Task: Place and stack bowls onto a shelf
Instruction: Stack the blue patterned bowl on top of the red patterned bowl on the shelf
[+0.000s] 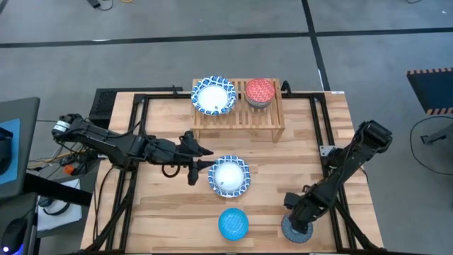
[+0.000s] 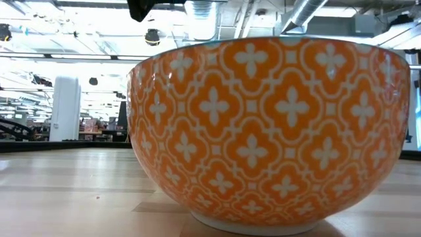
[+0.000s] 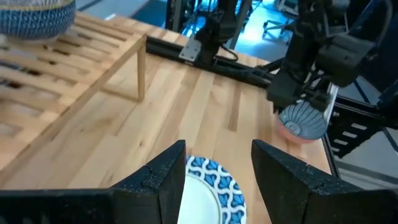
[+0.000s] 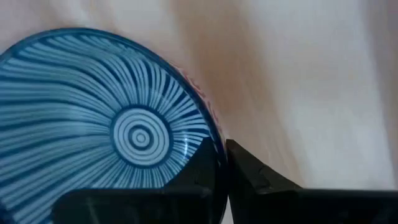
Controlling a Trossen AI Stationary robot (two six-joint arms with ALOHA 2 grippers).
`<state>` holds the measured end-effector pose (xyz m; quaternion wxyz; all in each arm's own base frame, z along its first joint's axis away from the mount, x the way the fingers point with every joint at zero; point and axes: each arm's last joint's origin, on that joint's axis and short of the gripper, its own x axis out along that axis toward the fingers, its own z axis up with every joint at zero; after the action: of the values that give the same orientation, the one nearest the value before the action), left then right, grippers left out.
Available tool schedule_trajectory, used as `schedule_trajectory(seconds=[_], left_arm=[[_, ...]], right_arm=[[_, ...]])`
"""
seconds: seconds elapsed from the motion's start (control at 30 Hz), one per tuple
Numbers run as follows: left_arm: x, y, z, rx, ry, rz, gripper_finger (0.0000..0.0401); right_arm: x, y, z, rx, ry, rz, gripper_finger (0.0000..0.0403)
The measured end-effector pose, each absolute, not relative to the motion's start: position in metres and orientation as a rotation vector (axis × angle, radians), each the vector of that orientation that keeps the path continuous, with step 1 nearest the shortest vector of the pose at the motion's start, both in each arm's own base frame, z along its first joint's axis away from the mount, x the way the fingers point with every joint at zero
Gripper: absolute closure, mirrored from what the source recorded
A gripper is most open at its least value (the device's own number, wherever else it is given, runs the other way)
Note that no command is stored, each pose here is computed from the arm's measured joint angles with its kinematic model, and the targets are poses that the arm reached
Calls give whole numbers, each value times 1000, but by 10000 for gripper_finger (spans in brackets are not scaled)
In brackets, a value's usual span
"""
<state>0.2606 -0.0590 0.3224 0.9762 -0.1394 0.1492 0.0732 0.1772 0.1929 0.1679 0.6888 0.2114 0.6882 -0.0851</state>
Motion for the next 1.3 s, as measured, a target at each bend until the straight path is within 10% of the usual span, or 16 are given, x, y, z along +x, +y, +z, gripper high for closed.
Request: schedule_trajectory(seconds=[0.5, 1.3], left_arm=[[259, -63, 320, -292, 327, 137, 234], [261, -20, 327, -100, 312, 505, 234]], right_arm=[[199, 111, 285, 765, 1138, -394, 365], [261, -77, 447, 387, 715, -502, 364]])
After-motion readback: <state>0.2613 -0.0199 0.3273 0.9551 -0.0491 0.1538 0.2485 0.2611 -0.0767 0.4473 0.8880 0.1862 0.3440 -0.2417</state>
